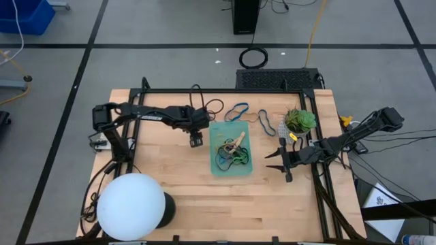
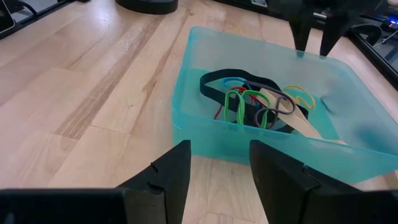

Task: Pick and place rubber bands into bin
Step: Put the orange rubber band into the green bin

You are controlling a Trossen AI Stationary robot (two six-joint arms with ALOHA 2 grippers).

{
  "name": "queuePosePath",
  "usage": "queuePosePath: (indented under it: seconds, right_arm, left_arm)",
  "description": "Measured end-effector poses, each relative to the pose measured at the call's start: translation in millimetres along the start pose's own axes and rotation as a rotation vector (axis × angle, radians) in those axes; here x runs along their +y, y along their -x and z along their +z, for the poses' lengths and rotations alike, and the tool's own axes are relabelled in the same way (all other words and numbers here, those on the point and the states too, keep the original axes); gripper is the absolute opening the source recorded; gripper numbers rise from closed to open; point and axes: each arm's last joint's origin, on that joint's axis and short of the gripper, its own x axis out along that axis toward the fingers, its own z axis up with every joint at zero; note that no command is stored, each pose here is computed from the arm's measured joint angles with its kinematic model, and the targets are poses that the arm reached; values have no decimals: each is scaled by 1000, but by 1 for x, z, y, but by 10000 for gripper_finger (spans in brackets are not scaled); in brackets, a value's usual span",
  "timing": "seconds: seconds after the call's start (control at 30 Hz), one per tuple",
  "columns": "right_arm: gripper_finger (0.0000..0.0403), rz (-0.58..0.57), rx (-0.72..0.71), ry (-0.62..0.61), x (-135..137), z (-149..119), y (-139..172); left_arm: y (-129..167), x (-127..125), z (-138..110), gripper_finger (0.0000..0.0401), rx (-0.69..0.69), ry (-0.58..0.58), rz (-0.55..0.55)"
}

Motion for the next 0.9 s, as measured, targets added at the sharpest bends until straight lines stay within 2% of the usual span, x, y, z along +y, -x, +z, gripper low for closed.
queuePosePath:
  seconds: [0.4,0.9]
  right_arm:
    - [157,0,3,-2,0,0,0]
    - [157,1,7,-1,0,-1,0]
  left_arm:
    - [-33,-4,-2,223,67,-39,-22]
    - [-34,-5,-3,223,77,34,-87]
